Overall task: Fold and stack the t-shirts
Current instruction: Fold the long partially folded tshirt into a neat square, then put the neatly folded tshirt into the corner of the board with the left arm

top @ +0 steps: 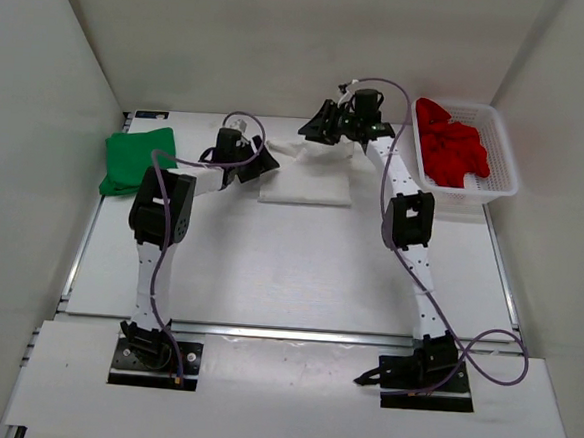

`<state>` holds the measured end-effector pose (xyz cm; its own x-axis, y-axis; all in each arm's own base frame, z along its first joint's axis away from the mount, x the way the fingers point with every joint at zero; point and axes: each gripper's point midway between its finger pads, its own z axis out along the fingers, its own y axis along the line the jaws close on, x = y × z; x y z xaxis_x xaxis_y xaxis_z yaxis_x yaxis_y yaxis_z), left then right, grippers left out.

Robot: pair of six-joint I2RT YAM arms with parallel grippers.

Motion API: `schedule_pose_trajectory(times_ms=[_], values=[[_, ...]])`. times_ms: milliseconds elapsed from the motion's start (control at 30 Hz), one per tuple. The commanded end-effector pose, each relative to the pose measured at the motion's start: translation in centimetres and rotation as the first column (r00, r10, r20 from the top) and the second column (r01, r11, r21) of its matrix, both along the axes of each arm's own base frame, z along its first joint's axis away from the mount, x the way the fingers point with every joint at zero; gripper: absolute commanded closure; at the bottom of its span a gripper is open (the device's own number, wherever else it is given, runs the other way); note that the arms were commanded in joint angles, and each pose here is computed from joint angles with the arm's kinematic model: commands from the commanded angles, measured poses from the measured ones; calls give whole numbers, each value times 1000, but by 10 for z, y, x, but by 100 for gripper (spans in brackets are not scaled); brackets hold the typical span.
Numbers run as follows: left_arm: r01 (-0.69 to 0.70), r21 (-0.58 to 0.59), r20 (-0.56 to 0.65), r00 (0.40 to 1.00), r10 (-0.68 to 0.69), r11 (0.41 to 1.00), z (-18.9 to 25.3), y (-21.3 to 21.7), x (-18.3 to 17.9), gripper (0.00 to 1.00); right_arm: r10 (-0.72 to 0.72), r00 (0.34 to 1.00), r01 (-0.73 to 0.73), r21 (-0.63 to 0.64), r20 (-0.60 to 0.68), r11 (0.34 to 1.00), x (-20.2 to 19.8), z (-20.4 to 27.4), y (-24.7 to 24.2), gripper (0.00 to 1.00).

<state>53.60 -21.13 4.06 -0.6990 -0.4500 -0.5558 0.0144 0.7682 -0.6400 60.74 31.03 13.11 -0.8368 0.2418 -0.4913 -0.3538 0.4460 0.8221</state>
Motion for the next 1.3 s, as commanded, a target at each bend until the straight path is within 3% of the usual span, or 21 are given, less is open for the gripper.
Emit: schedule_pose_trajectory(times_ms=[0,100,167,267,367,467,500,567,633,800,833,867,933,967,1000,1067,1100,1133,1167,1233,1267], values=[[8,133,-133,991,10,991,-42,8,-1,22,53,952,-9,-148,301,989,-42,145,-11,58],[31,111,-144,989,-14,993,-47,-9,6,30,39,923,70,-267,383,961,-74,197,-34,58],[36,90,-133,991,-24,995,-42,-18,10,47,48,892,88,-277,449,957,-101,241,-46,58],[42,21,-116,993,-39,999,-34,-37,19,75,62,878,98,-306,474,947,-135,269,-56,59],[74,-16,-73,995,-75,997,-5,-66,35,100,81,898,110,-398,433,911,-158,250,-50,59],[99,-38,7,995,-99,994,47,-85,59,100,80,913,122,-455,401,882,-183,225,-48,60],[94,-57,38,995,-92,994,70,-82,70,100,33,875,174,-378,483,909,-192,256,-54,59],[88,-109,74,994,-81,990,105,-70,81,100,-6,915,152,-330,403,932,-208,204,-70,58],[63,-138,120,992,-46,988,145,-36,92,100,-76,894,164,-164,442,973,-225,220,-99,56],[-96,-111,213,970,118,989,208,74,91,100,-116,945,178,-184,305,967,-251,145,-139,55],[-150,-109,193,967,169,983,192,107,90,100,-121,942,178,-160,313,971,-257,149,-144,55],[-200,-126,253,941,226,972,219,145,88,100,-105,955,154,-162,278,975,-265,130,-143,55],[-307,-110,205,924,324,945,195,191,70,100,-92,970,132,-168,227,977,-280,103,-142,55],[-360,-110,238,895,376,926,212,217,62,100,-71,974,111,-177,215,978,-286,96,-137,54],[-418,-99,236,872,429,903,208,240,51,98,-65,983,98,-192,173,976,-293,79,-138,55],[-505,-62,168,845,508,861,175,268,25,75,-19,988,47,-186,151,981,-306,68,-125,56],[-554,-78,197,806,558,829,187,287,14,51,-1,992,25,-187,126,982,-313,59,-121,56],[-580,-74,128,801,585,811,153,288,-7,10,11,994,9,-190,105,982,-321,50,-117,55],[-622,-110,155,760,631,775,151,296,-26,2,18,994,3,-200,105,980,-322,47,-114,55],[-688,-150,181,687,704,710,150,308,-59,1,38,997,-21,-217,73,976,-335,31,-110,55],[-689,-146,213,679,702,710,154,300,-72,1,17,997,0,-223,72,975,-335,30,-113,54]])
